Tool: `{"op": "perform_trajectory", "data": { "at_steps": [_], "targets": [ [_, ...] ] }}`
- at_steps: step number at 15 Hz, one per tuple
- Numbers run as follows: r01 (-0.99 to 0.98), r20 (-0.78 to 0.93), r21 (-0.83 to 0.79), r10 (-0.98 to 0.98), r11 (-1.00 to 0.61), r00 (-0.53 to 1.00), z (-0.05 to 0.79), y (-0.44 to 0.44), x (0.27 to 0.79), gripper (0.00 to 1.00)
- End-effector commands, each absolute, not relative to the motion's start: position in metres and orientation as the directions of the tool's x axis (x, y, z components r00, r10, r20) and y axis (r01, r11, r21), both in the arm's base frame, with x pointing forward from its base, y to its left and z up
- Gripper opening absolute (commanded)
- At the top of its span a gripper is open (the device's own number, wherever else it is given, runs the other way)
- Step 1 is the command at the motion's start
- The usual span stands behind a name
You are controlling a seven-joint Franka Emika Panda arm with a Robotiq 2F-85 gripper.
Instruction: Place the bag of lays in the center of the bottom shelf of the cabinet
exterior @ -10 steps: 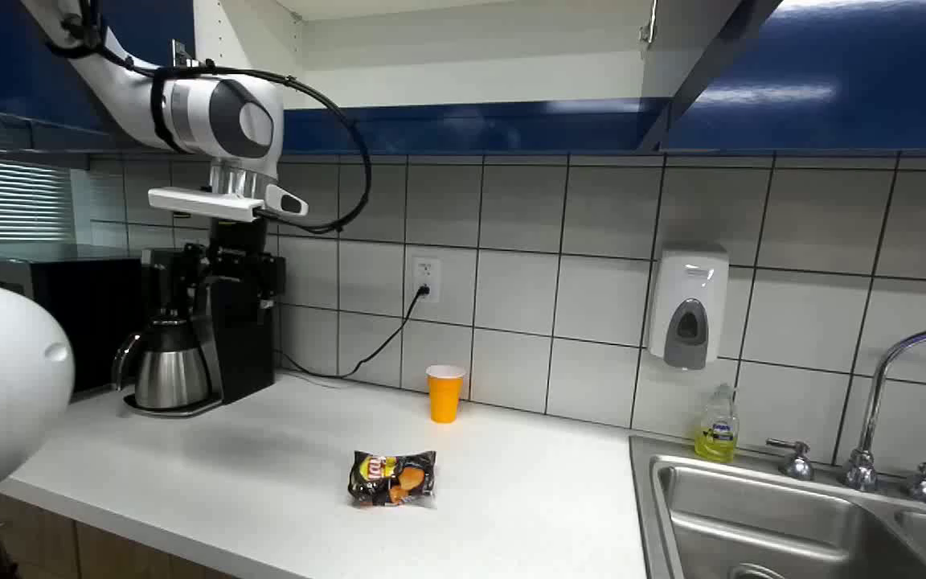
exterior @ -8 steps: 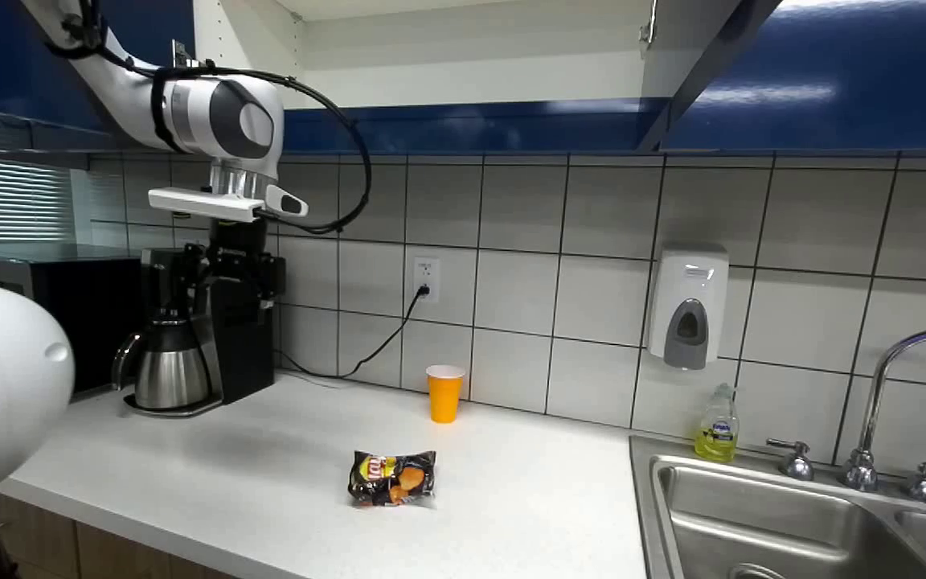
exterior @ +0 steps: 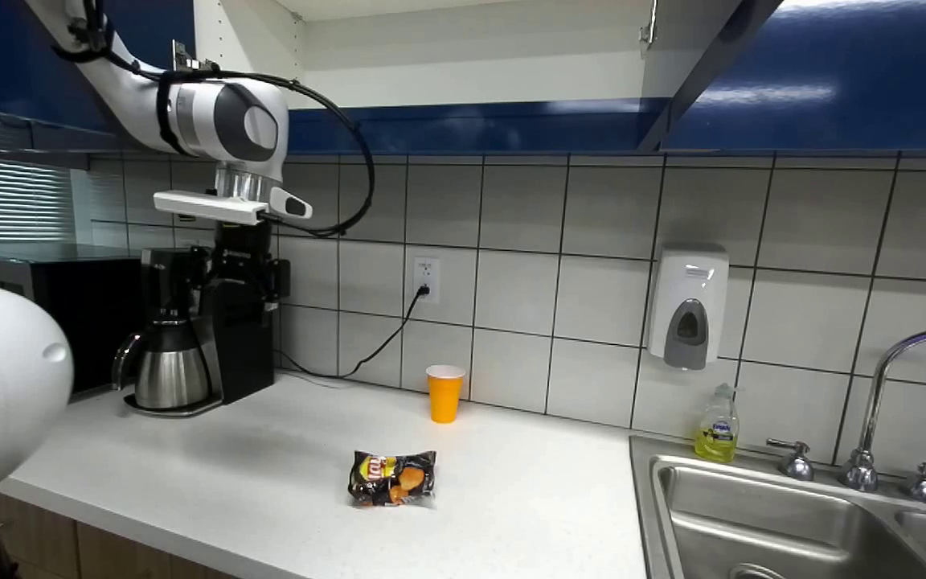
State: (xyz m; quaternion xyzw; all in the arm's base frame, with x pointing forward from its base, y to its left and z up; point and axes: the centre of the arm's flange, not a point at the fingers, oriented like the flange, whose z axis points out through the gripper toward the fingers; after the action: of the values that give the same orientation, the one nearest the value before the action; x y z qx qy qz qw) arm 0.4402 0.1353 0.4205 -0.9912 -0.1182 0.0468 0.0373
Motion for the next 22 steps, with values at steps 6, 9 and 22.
{"op": "perform_trajectory", "data": {
  "at_steps": [6, 9, 22],
  "targets": [
    [0.036, -0.074, -0.127, 0.046, -0.991, 0.996, 0.365, 0.078, 0.477, 1.0],
    [-0.022, -0.07, -0.132, -0.013, -0.991, 0.997, 0.346, 0.062, 0.49, 1.0],
    [-0.363, -0.09, -0.139, -0.353, -0.921, 0.931, 0.257, -0.002, 0.508, 1.0]
  ]
}}
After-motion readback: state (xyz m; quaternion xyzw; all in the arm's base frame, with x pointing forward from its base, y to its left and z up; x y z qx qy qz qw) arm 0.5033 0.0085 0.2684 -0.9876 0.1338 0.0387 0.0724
